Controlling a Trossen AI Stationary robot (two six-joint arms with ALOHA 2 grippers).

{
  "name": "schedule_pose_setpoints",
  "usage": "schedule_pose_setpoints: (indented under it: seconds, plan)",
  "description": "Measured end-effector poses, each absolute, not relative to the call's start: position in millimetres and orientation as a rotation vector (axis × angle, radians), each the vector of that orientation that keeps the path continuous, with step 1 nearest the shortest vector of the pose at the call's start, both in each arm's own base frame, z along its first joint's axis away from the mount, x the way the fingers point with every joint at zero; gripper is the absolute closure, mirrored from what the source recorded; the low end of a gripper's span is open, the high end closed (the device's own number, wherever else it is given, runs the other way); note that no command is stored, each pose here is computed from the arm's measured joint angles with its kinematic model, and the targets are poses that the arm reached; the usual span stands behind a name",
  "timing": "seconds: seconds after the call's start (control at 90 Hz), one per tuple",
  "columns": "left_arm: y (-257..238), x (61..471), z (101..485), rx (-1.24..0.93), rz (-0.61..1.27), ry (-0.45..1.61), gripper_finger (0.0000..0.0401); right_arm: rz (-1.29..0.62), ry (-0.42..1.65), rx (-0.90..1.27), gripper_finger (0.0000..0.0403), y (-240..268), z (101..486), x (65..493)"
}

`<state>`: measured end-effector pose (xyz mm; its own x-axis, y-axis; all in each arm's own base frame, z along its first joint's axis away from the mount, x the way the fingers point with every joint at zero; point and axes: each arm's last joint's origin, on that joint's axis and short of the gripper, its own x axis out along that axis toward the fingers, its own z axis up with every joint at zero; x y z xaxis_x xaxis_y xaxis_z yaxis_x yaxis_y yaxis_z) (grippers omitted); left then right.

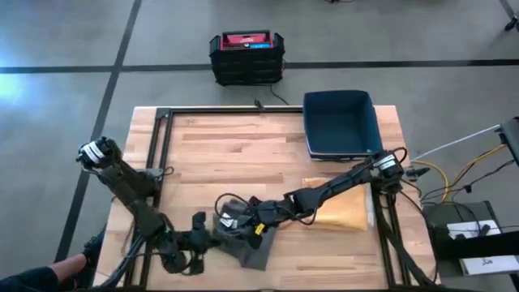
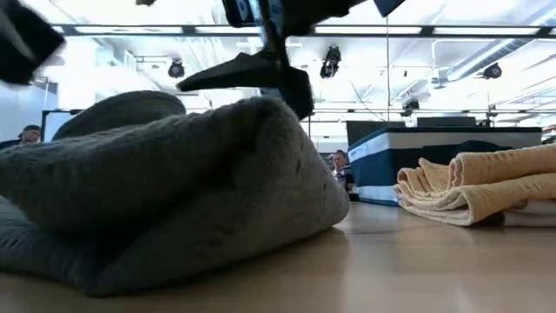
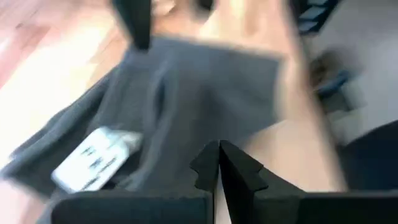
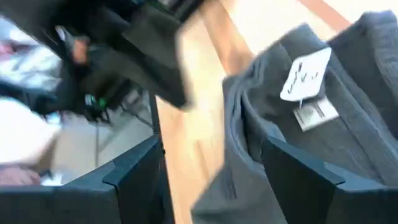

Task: Fold towel
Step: Fold the gray towel

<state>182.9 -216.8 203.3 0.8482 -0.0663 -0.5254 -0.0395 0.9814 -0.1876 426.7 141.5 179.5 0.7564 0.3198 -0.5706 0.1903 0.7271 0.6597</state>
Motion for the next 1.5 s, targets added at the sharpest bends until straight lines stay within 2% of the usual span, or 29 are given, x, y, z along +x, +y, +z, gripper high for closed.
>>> schedule_pose_setpoints:
  seconds: [0.189, 0.322, 0.456, 0.578, 0.711, 0.967, 1.089, 1.2, 1.5]
  plan:
    - [-214, 190, 221, -0.110, 0.019, 0.474, 0.0401, 0.099, 0.891, 0.519, 0.0157, 152, 192, 398]
    - [-197, 209, 212, -0.058, 0.108, 0.483, 0.0401, -0.012, 0.954, 0.244, 0.0167, 165, 173, 385]
    - [-180, 233, 198, -0.048, 0.092, 0.546, 0.0401, -0.010, 0.958, 0.102, 0.0180, 175, 141, 390]
    - [-170, 249, 195, -0.047, 0.077, 0.547, 0.0401, -0.048, 0.918, 0.070, 0.0194, 176, 121, 398]
    - [-170, 250, 190, -0.112, -0.073, 0.638, 0.0401, -0.087, 0.964, 0.039, 0.0206, 173, 108, 397]
    - [-204, 207, 178, -0.253, -0.231, 0.870, 0.0401, -0.123, 1.016, 0.001, 0.0217, 169, 107, 391]
    - [-217, 186, 176, -0.294, -0.205, 0.934, 0.0401, -0.119, 1.016, -0.007, 0.0217, 169, 107, 391]
    - [-219, 179, 189, -0.311, -0.139, 0.838, 0.0401, -0.109, 1.007, -0.015, 0.0217, 170, 113, 393]
    - [-200, 169, 206, -0.215, 0.004, 0.755, 0.0401, -0.053, 0.909, -0.091, 0.0217, 172, 164, 409]
